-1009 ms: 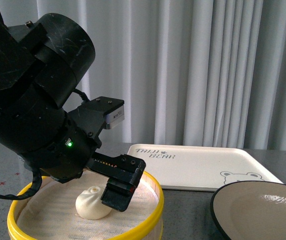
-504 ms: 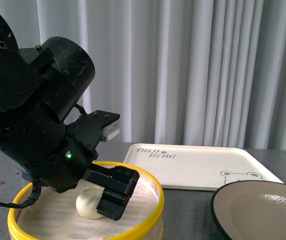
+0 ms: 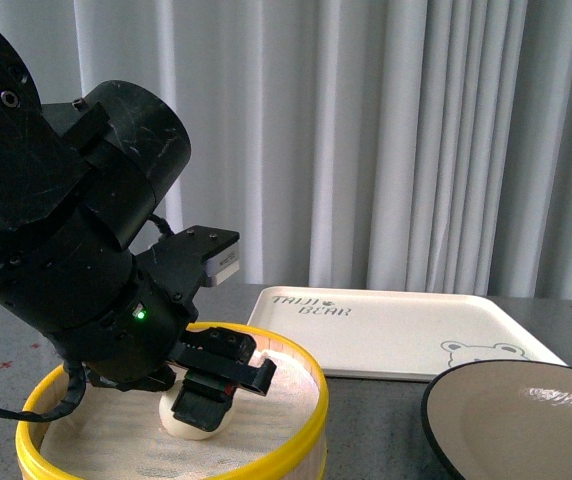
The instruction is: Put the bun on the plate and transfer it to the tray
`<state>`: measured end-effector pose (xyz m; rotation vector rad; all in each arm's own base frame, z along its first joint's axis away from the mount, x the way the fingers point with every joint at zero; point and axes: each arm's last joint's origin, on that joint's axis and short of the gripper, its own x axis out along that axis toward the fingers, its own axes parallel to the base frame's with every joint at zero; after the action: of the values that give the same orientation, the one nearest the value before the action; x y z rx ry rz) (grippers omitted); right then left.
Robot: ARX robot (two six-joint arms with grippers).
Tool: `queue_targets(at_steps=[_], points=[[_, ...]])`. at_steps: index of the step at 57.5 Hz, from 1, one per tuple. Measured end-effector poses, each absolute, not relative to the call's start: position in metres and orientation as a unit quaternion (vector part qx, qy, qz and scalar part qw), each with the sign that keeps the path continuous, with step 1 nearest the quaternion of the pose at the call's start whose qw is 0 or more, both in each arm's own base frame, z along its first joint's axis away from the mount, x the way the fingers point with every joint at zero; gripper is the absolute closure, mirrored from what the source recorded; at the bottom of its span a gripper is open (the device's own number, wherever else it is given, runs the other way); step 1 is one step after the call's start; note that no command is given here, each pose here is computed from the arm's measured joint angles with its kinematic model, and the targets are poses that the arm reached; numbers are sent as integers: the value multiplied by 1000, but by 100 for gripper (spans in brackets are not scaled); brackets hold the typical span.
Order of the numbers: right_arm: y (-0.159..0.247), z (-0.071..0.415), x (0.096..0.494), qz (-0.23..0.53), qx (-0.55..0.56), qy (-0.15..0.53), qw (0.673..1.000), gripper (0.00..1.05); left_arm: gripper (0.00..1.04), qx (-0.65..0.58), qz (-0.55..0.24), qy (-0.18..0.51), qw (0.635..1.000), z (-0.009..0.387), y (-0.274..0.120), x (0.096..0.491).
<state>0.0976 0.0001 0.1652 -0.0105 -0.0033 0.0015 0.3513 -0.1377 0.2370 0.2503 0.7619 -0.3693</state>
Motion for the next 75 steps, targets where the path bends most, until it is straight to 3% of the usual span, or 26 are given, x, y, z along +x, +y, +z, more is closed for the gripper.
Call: queue_targets(at_steps=[12,20,33,48,57,75], points=[[0,165,98,1,-5,-2,1000,9,81,117,-187,351,910,239,-141,352],[0,165,98,1,-5,-2,1000,9,101,94,-225,296,924,251,-149,351],[0,165,98,1,-5,-2,1000,9,101,68,-302,221,925,272,-172,346],[0,165,98,1,-5,-2,1000,9,101,69,-426,179,884,281,-242,329],[0,165,98,1,-5,-1,1000,9,101,88,-429,216,873,260,-292,334],[0,165,98,1,-5,-2,1000,9,101,84,-405,310,856,236,-327,345]])
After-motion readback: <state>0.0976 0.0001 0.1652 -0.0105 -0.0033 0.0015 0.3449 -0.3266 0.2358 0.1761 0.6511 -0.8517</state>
